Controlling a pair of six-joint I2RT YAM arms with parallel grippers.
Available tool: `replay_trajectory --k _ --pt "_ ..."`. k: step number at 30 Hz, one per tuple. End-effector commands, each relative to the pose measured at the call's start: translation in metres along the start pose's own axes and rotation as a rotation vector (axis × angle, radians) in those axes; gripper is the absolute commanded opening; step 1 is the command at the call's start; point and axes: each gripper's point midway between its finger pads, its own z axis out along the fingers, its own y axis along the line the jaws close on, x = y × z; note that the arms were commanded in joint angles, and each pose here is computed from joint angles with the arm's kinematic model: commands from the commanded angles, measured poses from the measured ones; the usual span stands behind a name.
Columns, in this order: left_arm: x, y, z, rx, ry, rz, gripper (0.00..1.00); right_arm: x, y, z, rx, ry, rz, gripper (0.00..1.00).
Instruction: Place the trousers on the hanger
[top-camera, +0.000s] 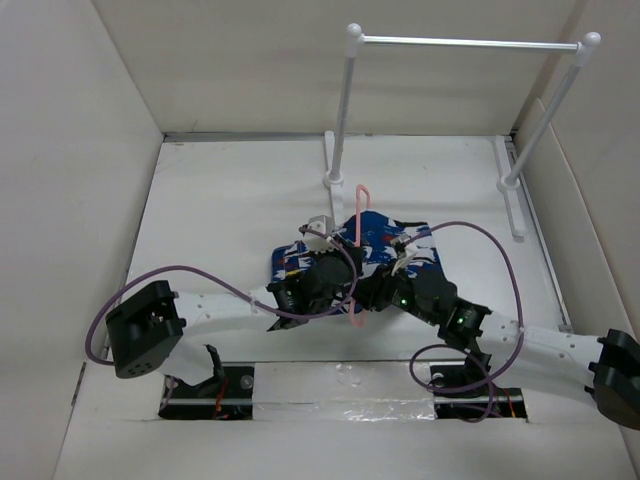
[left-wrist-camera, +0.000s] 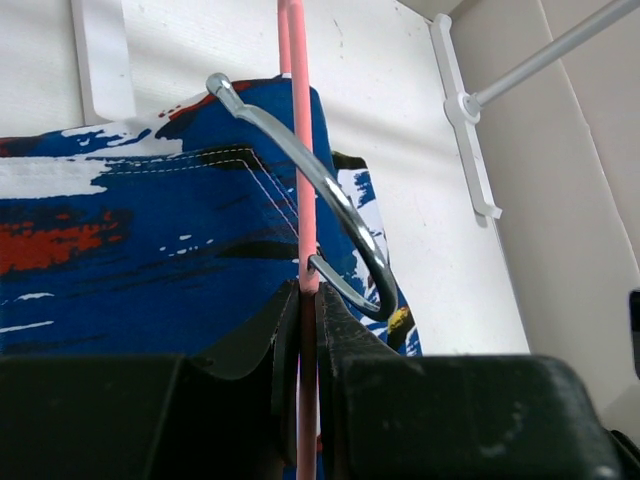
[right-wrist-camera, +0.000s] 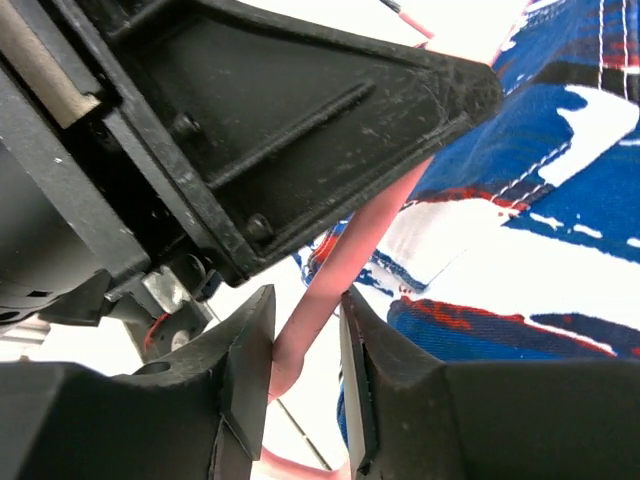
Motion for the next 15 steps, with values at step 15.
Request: replay_trajectory --k 15 --pt "-0.0400 -0.0479 -0.0116 0.143 -0.080 -0.140 0.00 -0.0180 0.0216 0.0038 -0.188 -0.013 0.012 0.19"
